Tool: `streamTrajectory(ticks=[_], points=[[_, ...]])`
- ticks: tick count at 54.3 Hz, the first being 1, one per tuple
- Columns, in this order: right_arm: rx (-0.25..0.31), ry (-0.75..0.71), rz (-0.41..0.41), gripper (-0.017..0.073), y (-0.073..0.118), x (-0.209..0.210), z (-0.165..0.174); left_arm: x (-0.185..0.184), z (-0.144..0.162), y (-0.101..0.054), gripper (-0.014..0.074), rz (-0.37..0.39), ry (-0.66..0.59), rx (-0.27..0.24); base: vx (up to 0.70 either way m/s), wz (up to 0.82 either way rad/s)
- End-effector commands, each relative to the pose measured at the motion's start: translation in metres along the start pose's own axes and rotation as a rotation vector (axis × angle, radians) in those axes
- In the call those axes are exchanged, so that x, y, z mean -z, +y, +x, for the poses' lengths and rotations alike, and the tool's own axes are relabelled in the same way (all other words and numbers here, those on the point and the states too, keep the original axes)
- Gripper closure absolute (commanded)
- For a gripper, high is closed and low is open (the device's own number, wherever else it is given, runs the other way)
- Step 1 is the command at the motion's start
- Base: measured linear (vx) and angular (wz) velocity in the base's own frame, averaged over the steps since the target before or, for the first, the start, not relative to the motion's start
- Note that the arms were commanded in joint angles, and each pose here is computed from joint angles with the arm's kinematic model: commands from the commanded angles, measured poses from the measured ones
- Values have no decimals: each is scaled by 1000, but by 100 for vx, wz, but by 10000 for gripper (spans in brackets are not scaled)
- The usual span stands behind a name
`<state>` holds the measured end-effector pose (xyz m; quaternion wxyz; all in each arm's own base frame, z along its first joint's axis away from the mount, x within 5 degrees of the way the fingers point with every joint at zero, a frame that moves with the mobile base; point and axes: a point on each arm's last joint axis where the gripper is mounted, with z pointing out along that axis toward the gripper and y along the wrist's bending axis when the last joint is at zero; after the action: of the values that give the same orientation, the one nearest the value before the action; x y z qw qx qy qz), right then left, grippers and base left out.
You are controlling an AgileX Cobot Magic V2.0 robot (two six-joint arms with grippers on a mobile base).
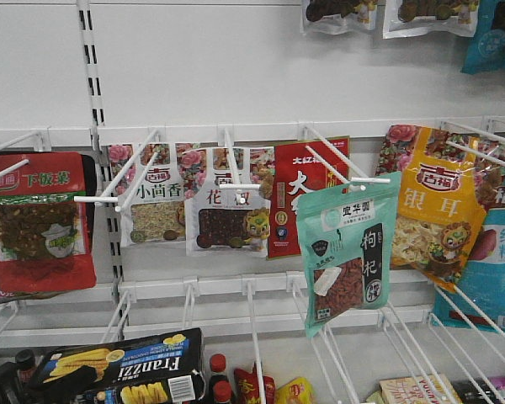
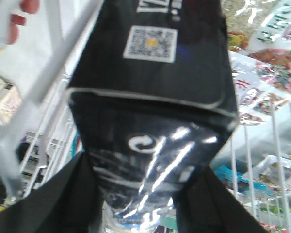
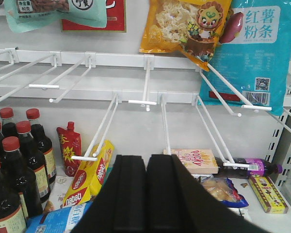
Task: Pick snacks and fruit into basket
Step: 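Lift the black Franzzi box up off the shelf with the left gripper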
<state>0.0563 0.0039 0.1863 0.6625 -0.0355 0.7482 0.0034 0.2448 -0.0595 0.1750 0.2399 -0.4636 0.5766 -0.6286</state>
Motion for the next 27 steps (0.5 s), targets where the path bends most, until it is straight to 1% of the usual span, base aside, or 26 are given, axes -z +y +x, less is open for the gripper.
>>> streamTrajectory(ticks=[1,12,20,27], points=[[2,-89,17,569,-1,1,-6,0,8,-26,599,201,69,-16,0,0],[2,-89,17,569,-1,1,-6,1,9,-29,597,231,86,-16,0,0],[2,-89,17,569,-1,1,-6,1,10,-28,594,228,89,-18,0,0],[2,-89,17,569,-1,1,-6,1,13,-27,592,211,122,-33,0,0]])
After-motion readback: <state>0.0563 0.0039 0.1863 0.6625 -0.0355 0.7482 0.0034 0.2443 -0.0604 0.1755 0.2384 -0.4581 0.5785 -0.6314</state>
